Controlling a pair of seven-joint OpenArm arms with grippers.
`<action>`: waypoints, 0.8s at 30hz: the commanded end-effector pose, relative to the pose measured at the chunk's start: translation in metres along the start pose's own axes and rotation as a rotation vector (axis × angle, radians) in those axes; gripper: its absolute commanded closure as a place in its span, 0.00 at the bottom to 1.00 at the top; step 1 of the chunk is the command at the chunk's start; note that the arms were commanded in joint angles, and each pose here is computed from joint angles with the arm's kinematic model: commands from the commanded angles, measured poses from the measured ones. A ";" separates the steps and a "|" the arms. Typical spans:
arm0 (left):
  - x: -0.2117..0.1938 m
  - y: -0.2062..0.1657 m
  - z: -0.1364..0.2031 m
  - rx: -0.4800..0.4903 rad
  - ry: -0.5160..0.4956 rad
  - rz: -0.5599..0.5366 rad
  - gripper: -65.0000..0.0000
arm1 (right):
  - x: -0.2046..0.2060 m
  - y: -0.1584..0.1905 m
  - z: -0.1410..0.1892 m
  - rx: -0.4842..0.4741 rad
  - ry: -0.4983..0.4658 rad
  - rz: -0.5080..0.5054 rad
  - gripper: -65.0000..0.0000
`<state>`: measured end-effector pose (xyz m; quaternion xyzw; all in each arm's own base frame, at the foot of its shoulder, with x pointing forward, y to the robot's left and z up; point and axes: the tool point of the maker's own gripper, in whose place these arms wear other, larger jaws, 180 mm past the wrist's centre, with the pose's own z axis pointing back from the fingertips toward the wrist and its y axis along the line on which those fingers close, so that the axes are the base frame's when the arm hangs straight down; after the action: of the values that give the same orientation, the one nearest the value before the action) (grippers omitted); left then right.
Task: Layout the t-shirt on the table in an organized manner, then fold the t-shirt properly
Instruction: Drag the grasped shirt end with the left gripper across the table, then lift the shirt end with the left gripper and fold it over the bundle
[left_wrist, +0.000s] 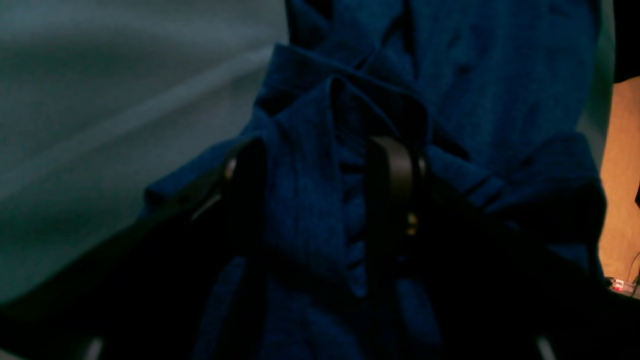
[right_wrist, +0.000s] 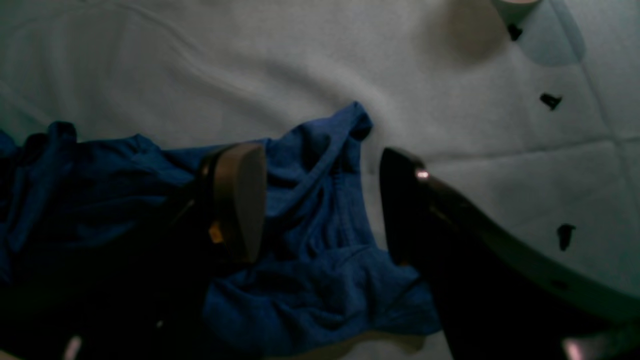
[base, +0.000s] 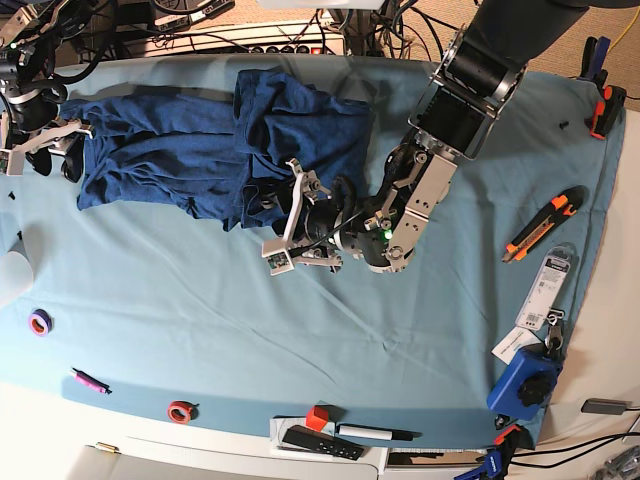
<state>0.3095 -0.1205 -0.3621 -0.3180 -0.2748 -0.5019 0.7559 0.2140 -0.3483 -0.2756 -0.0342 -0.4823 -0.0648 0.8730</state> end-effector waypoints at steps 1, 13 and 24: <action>0.020 0.004 0.006 0.006 -0.052 -0.024 0.50 | 0.015 -0.001 0.003 0.000 -0.050 0.022 0.46; 0.025 0.013 0.008 0.053 -0.087 -0.025 1.00 | 0.015 -0.001 0.003 0.000 -0.050 0.022 0.46; 0.066 0.027 0.007 0.164 -0.265 0.079 1.00 | 0.015 -0.001 0.003 0.000 -0.051 0.022 0.46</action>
<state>0.3495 -0.1371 -0.3355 -0.3183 -0.3751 -0.4002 0.7732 0.2140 -0.3483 -0.2756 -0.0344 -0.4823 -0.0648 0.8729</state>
